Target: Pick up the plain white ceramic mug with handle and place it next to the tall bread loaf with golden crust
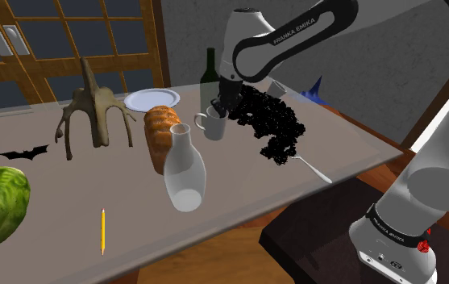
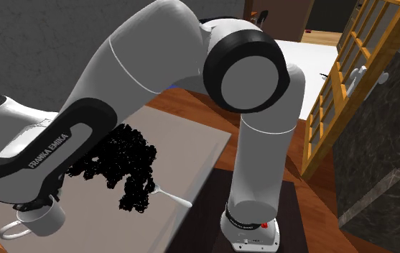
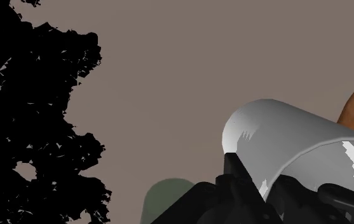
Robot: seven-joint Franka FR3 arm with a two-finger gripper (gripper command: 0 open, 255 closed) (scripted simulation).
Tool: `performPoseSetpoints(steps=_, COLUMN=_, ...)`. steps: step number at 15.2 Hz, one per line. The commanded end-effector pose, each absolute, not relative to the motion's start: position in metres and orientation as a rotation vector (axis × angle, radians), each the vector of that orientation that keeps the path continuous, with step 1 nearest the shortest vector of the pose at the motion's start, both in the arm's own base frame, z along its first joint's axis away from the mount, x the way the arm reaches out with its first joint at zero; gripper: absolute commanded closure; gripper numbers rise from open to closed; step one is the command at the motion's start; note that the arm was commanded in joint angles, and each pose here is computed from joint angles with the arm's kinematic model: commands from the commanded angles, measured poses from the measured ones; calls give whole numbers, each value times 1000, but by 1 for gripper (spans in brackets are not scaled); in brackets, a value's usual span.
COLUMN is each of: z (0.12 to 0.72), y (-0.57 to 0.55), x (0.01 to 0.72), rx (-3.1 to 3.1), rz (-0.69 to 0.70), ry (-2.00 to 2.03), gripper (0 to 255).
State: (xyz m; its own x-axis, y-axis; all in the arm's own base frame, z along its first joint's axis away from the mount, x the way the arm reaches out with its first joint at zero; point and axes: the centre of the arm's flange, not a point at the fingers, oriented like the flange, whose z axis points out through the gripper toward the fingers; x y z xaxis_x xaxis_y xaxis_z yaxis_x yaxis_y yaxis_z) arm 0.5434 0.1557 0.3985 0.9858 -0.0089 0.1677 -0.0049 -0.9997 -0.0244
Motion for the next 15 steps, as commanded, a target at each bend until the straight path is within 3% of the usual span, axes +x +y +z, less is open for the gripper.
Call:
performPoseSetpoints(steps=1, z=387, y=156, x=543, rx=-3106, rz=-263, ry=11, gripper=255)
performPoseSetpoints(steps=14, z=359, y=156, x=543, rx=-3106, rz=-263, ry=11, gripper=255)
performPoseSetpoints(steps=15, z=359, y=156, x=543, rx=-3106, rz=-263, ry=11, gripper=0)
